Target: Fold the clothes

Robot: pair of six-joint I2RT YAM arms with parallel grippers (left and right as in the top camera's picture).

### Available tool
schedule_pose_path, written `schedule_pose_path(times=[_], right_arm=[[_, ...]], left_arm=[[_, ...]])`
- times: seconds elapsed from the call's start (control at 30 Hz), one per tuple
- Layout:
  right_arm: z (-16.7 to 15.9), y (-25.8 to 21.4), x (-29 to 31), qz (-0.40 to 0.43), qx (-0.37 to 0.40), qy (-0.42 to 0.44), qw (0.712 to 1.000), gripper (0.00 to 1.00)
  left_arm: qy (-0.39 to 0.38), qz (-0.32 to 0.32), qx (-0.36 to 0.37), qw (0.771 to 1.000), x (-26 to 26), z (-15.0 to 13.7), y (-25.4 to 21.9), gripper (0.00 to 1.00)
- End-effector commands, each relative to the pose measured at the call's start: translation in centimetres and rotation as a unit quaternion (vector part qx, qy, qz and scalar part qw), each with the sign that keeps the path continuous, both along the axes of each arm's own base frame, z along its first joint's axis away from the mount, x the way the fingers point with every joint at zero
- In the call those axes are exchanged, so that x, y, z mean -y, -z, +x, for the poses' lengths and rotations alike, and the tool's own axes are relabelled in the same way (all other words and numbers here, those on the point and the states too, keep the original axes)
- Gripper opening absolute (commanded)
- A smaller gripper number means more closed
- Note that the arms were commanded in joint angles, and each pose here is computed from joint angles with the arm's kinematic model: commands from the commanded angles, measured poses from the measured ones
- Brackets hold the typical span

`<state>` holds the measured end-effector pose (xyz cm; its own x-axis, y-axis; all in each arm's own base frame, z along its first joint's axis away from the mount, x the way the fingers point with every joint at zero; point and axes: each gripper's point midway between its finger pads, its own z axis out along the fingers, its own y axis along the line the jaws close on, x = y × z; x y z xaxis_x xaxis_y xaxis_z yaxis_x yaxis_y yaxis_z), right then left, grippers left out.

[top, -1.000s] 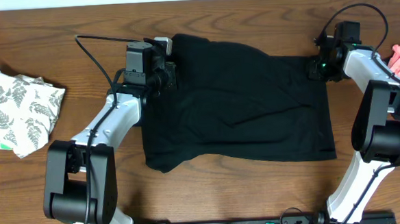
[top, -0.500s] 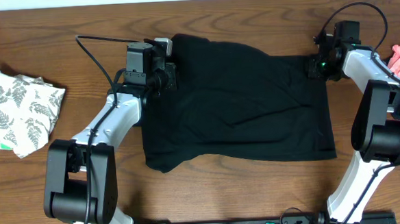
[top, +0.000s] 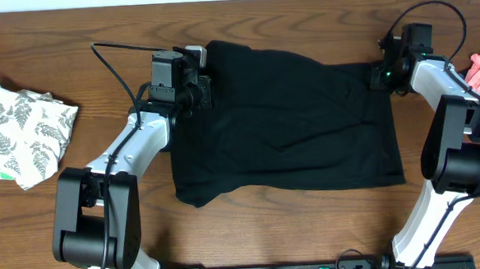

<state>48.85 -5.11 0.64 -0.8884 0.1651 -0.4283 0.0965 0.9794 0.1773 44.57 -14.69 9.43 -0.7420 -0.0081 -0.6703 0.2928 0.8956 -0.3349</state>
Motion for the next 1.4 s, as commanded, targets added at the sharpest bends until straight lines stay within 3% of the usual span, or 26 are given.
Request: schedule_pose_path(times=[0.0,0.23,0.63,0.83,1.17,1.37], right_arm=[[1.8,-1.1,0.2,0.007,0.025,0.031,0.999,0.01],[4.0,-3.3,0.5,0.004,0.066,0.034,0.997,0.01],[4.1,-3.4,0.5,0.003,0.069,0.034,0.997,0.01],[3.7,-3.2,0.4,0.004,0.060,0.034,0.998,0.01],[2.8,-2.5,0.5,0.002,0.036,0.037,0.999,0.01],[2.5,-2.4,0.4,0.002,0.030,0.037,0.999,0.01]], left_arm=[[0.000,0.008,-0.005,1.000,-0.2,0.1,0.6,0.20],[0.000,0.008,-0.006,1.000,-0.2,0.1,0.6,0.20],[-0.006,0.003,0.052,0.999,0.1,2.7,0.2,0.21],[0.019,-0.026,-0.004,0.999,0.5,3.7,0.5,0.21],[-0.026,-0.022,-0.068,0.997,-4.0,11.2,-4.7,0.21],[0.000,-0.096,-0.137,0.986,-3.5,12.0,-2.0,0.21]])
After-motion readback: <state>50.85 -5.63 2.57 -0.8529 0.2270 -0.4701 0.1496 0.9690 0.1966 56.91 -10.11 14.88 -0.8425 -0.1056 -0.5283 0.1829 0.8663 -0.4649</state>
